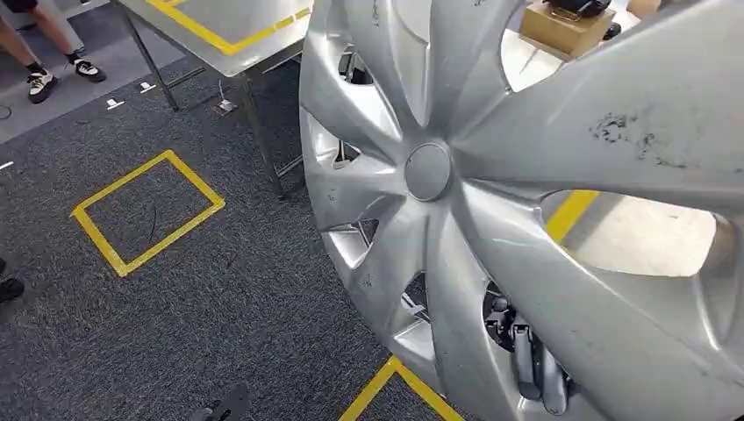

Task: Take the parts from the cabinet and place them on the table.

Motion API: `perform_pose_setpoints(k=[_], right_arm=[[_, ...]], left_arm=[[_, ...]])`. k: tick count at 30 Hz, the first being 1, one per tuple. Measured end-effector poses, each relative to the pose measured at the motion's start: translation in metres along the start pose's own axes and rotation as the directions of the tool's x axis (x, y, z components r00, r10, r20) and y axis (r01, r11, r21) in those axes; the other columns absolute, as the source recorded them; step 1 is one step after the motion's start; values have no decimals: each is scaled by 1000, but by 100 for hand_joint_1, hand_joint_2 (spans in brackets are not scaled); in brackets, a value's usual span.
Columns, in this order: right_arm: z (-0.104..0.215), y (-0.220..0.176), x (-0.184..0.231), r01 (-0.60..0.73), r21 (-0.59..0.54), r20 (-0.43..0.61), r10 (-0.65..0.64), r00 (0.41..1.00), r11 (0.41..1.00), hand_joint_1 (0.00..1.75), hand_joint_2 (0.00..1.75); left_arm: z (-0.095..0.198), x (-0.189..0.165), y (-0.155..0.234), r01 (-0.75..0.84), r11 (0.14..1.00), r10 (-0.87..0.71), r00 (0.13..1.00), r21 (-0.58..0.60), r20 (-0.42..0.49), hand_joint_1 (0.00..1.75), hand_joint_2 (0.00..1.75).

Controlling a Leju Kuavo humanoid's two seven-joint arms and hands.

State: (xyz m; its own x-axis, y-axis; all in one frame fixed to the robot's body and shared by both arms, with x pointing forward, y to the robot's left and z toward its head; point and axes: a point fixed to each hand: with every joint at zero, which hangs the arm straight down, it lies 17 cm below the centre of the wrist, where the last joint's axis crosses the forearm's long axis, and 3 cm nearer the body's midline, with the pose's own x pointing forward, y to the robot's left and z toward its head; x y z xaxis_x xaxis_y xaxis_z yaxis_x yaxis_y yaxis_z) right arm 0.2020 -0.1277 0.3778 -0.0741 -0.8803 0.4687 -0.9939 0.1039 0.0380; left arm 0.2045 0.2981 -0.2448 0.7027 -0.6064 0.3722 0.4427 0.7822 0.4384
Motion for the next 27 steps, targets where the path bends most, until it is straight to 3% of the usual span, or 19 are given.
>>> perform_pose_setpoints(k=[27], right_arm=[[0, -2, -4, 0, -13, -28, 0, 1000, 1000, 175, 175]], left_arm=[[3, -5, -9, -19, 1000, 19, 1000, -10, -8, 0, 175]])
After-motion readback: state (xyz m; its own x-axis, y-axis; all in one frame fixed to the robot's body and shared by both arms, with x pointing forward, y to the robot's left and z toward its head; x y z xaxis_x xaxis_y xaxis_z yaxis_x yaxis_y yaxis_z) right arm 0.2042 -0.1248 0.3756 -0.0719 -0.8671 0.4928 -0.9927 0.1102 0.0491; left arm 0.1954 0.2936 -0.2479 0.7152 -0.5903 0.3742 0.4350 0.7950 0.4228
